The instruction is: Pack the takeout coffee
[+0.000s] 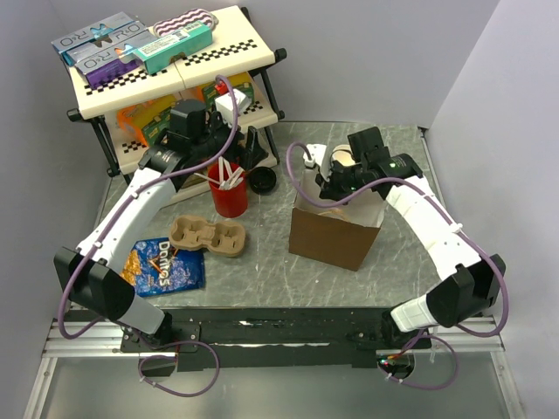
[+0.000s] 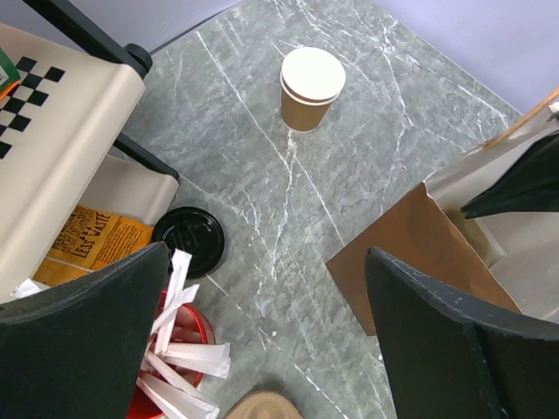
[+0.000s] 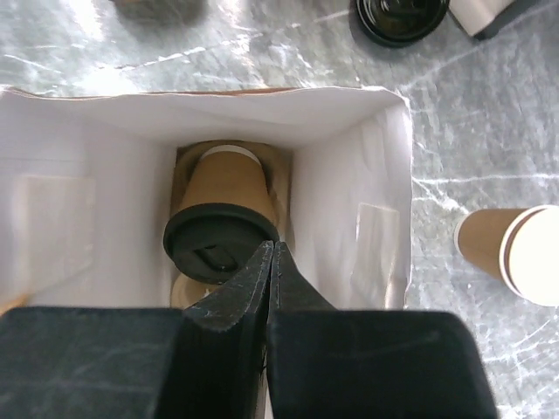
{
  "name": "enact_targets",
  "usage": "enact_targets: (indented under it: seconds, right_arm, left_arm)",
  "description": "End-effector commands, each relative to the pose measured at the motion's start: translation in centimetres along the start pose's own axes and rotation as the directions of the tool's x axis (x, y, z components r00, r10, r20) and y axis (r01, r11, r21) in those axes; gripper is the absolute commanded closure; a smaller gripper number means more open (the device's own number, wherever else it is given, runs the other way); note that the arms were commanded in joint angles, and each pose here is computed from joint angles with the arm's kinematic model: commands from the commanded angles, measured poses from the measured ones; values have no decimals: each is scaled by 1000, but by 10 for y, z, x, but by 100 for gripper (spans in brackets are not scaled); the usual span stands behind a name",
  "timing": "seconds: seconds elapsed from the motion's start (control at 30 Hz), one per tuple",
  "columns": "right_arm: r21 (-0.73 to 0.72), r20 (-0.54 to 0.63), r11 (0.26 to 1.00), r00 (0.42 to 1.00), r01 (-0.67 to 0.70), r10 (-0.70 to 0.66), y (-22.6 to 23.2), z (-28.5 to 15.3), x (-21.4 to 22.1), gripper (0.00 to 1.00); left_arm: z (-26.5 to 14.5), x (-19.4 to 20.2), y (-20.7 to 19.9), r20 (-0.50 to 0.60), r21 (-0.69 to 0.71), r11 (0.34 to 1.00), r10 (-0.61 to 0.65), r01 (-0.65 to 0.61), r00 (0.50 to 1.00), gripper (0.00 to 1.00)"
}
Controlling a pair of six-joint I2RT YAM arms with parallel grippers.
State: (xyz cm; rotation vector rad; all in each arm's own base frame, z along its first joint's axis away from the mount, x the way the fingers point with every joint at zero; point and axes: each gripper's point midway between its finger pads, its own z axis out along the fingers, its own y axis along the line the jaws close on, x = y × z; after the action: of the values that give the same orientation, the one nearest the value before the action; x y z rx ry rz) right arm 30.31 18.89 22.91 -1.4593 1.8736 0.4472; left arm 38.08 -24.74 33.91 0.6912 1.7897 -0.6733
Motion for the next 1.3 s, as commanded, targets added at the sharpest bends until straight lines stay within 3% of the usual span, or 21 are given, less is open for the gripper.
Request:
enact_targets:
  seconds: [0.0, 0.3, 0.83, 0.97, 1.27]
  right_arm:
    - [-41, 76, 997, 995, 64, -60, 14, -20, -25, 100]
    - [-142, 44, 985, 995, 97, -92, 24, 3, -10, 100]
    - [-166, -32, 973, 985, 163, -170, 12, 42, 12, 100]
    - [-138, -29, 972, 981, 187, -193, 13, 37, 13, 100]
    - [-109, 117, 928, 932, 356, -344, 43, -8, -11, 100]
  left_arm:
    - [1, -14, 0, 37, 10, 1000, 7, -7, 999, 1]
    - [2, -14, 1, 35, 11, 1000, 5, -5, 999, 1]
    - [-2, -9, 5, 27, -12, 1000, 8, -7, 1000, 1]
    - [-3, -8, 5, 24, -13, 1000, 7, -7, 1000, 0]
    - [0, -6, 4, 24, 1, 1000, -5, 5, 1000, 1]
